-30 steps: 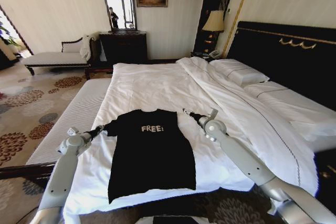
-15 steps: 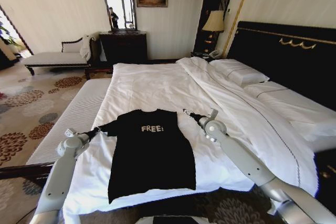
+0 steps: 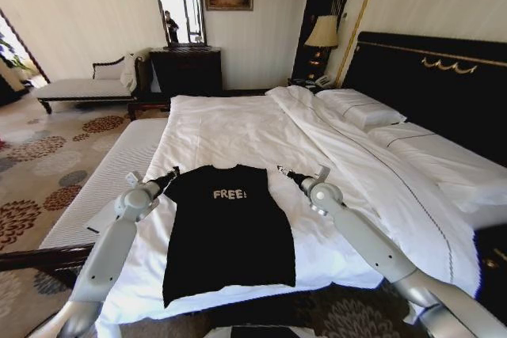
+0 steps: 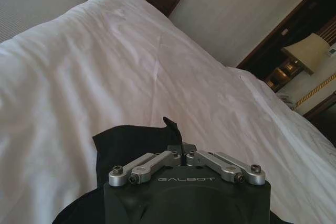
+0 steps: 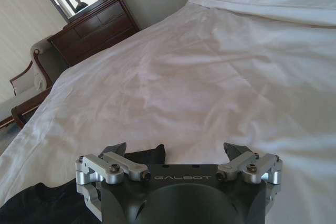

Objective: Fold the clothes on the bed.

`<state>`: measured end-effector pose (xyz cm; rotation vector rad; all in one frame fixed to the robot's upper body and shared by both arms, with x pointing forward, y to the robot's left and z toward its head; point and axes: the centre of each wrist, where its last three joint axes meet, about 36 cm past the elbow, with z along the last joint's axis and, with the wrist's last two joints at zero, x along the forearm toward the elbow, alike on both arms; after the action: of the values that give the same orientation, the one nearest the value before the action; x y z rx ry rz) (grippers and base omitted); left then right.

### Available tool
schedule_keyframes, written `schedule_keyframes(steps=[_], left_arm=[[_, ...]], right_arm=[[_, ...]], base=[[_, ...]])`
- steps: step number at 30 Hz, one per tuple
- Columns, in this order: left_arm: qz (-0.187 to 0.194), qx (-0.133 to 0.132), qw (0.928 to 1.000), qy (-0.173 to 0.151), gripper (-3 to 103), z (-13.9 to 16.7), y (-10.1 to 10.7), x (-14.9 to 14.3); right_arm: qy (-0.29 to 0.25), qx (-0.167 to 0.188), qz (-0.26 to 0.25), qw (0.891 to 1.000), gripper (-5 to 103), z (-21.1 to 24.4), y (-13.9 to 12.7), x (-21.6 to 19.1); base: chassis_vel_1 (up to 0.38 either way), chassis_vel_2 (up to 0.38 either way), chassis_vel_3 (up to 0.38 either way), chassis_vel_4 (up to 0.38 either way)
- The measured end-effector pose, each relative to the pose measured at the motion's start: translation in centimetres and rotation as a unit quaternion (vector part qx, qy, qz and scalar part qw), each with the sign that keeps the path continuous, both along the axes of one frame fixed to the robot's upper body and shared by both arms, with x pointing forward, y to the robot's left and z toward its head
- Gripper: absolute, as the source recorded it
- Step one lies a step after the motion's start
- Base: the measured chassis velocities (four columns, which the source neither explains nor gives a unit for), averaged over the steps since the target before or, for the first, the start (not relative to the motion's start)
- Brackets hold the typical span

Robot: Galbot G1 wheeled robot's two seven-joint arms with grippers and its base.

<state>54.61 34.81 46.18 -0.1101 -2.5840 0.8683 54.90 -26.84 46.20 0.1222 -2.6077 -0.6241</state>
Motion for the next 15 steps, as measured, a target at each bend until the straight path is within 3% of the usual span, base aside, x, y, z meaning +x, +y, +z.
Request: schedule_keyframes(steps=[4, 15], left_arm=[[-0.017, 0.003, 0.9999, 0.002, 0, -0.3, -2.2, 1.1], [-0.034, 0.027, 0.9988, 0.025, 0, -2.8, -5.1, 1.7]], right_arm=[[0.002, 0.0, -0.001, 1.0, 100, -0.3, 0.1, -0.1], [0.003, -0.001, 0.001, 1.0, 100, -0.5, 0.3, -0.3]], base=[[0.0, 0.0, 0.0, 0.0], [0.0, 0.0, 0.0, 0.0]])
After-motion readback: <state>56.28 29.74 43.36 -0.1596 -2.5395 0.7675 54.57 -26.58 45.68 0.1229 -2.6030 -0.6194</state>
